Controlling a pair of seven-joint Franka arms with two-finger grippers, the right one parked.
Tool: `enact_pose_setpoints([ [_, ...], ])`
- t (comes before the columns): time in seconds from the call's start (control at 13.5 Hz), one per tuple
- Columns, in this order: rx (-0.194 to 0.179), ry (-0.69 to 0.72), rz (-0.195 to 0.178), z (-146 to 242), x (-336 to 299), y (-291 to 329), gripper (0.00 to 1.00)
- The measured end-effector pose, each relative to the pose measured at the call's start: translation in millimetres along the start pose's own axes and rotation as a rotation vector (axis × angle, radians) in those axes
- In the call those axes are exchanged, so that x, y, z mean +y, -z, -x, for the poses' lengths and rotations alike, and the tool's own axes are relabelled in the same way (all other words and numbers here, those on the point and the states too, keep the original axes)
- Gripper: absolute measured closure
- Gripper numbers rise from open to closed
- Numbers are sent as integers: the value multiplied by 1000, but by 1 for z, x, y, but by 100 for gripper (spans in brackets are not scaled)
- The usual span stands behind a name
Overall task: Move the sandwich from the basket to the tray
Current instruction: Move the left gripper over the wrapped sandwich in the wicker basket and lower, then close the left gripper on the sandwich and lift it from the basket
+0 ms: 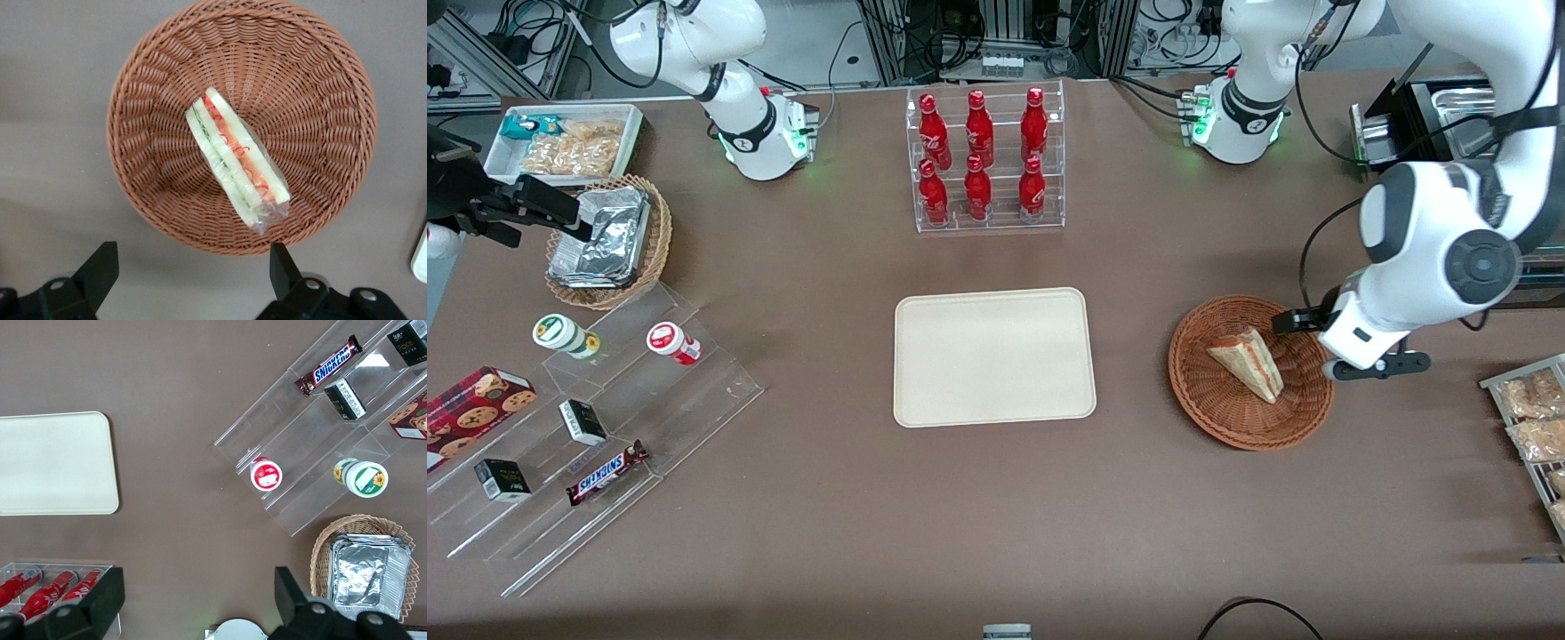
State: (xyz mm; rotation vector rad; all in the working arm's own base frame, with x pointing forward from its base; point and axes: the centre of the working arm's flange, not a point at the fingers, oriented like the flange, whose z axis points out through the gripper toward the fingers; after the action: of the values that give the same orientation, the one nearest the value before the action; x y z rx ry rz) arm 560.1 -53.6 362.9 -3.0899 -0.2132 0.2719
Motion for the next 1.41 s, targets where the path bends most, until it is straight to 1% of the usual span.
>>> enact_pose_setpoints([
  [0.15,46,109,11,8,10,-15,0],
  [0.37,89,323,32,24,28,-31,0],
  [0.59,97,501,46,26,30,-38,0],
  [0.74,111,637,65,24,31,-42,0],
  [0.81,122,680,77,23,34,-46,0],
  [0.89,128,704,84,22,37,-51,0],
  [1.11,129,733,89,19,41,-68,0],
  [1.41,116,738,81,14,42,-92,0],
])
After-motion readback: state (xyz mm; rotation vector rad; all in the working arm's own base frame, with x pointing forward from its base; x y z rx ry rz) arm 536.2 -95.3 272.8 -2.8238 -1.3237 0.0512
